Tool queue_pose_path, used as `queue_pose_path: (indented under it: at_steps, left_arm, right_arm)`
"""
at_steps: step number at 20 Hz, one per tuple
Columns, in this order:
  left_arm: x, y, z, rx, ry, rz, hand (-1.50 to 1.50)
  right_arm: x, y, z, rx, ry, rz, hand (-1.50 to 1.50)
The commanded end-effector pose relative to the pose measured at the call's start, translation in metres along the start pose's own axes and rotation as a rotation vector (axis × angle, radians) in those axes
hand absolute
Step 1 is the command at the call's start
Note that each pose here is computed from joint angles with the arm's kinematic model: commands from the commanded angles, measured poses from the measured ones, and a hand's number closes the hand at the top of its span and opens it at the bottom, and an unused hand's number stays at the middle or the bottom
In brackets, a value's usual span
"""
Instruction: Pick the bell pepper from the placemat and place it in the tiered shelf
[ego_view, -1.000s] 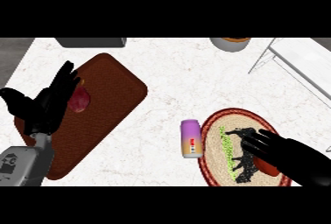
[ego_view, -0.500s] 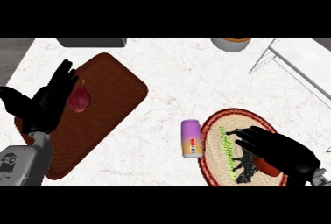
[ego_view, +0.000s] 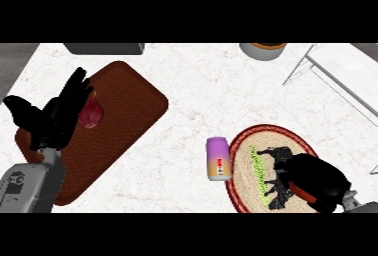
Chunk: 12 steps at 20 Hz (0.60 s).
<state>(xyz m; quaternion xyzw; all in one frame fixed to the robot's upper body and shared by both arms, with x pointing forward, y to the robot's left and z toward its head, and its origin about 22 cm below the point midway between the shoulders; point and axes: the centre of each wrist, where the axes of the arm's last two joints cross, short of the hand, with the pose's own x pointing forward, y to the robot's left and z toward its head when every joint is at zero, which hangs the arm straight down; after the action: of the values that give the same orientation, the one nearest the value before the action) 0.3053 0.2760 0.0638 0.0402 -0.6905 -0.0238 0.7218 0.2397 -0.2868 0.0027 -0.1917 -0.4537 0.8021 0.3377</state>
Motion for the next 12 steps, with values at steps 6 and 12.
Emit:
queue_pose_path:
  at_steps: [6, 12]
  left_arm:
    - [-0.008, 0.001, 0.010, -0.007, -0.002, 0.008, 0.00]
    - [-0.002, 0.008, 0.015, 0.024, 0.017, 0.016, 0.00]
  right_arm:
    - [0.002, 0.010, -0.003, -0.123, -0.067, 0.021, 1.50]
    - [0.099, 0.016, -0.018, -0.180, 0.201, -0.348, 1.50]
